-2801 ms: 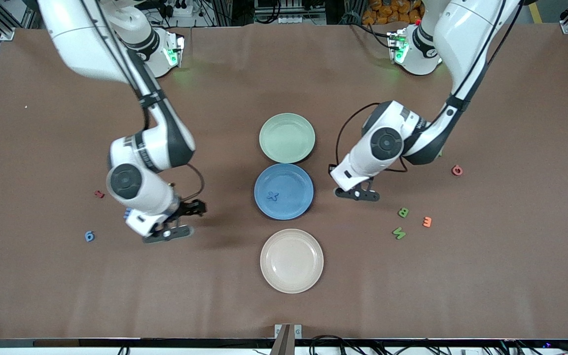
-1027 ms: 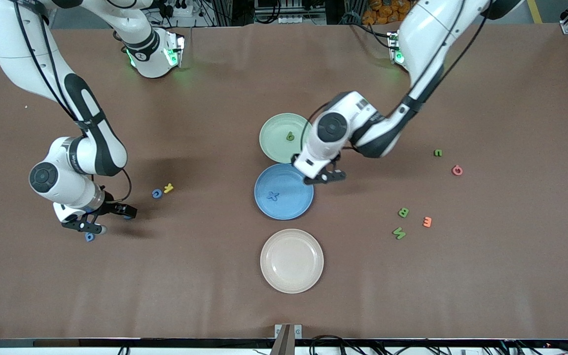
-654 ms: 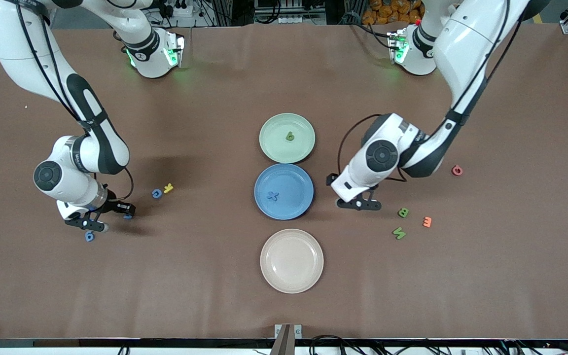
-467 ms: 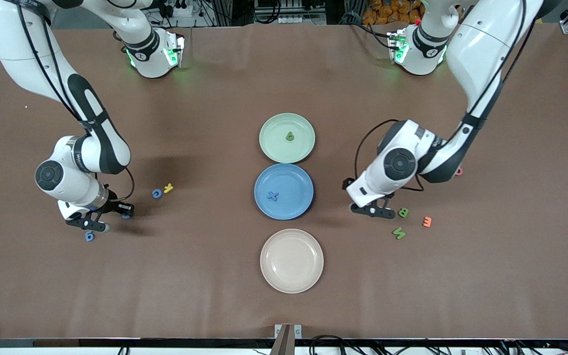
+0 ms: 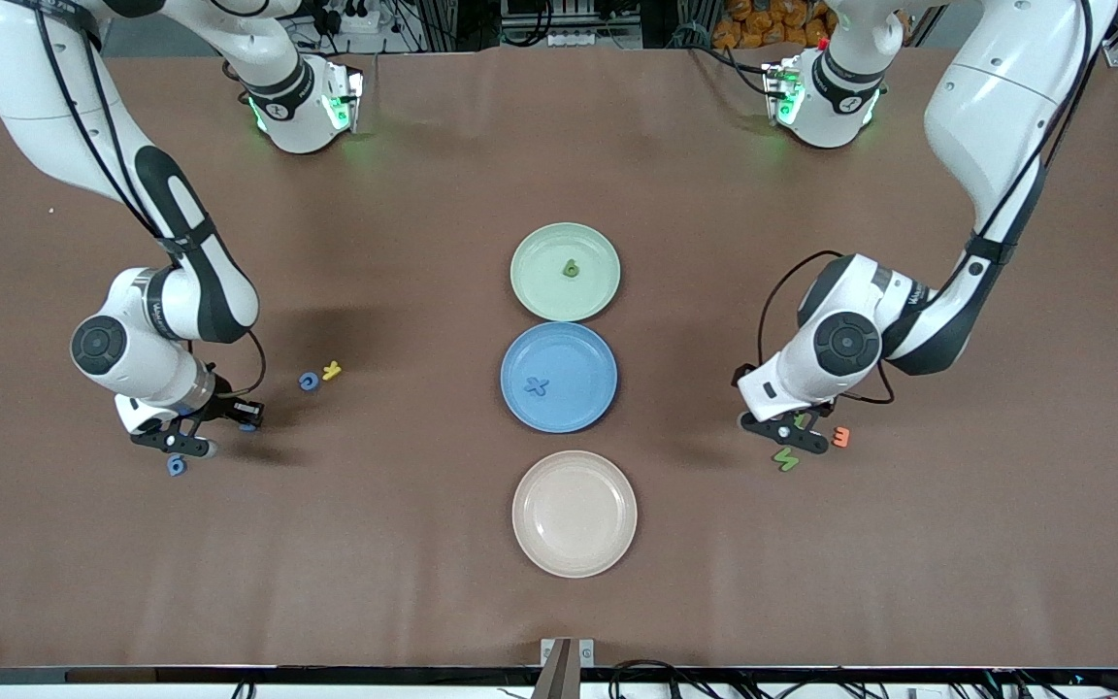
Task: Sort letters by color into matching plates
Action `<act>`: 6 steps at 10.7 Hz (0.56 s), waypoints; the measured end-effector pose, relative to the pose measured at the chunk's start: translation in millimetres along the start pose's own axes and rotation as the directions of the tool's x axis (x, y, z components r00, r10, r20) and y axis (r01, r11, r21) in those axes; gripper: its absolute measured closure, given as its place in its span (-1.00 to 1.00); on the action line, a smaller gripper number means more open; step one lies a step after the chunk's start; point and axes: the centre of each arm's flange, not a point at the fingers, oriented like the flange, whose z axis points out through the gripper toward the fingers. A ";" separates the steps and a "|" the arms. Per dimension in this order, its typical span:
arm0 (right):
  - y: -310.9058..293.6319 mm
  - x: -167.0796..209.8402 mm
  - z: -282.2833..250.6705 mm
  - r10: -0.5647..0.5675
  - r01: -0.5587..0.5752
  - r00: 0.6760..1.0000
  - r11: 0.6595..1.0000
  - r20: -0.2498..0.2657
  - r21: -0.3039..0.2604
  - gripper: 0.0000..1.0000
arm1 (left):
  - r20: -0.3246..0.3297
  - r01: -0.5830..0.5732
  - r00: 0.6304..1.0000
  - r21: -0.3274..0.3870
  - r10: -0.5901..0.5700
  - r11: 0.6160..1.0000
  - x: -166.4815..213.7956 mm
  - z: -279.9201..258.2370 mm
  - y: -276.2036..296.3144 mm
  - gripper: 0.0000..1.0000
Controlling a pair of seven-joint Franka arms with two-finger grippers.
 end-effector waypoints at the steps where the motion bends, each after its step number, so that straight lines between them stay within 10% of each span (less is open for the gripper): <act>1: -3.5 1.7 -3.3 -0.005 0.005 1.000 1.000 -0.007 0.003 0.46 | -0.001 -0.015 1.000 0.001 0.015 1.000 -0.8 5.8 -7.0 -1.00; 6: -63.2 11.8 -55.2 -0.088 0.088 0.996 0.996 0.023 0.017 0.46 | -0.076 -0.107 0.992 -0.019 0.105 0.994 -7.8 37.3 -28.1 -1.00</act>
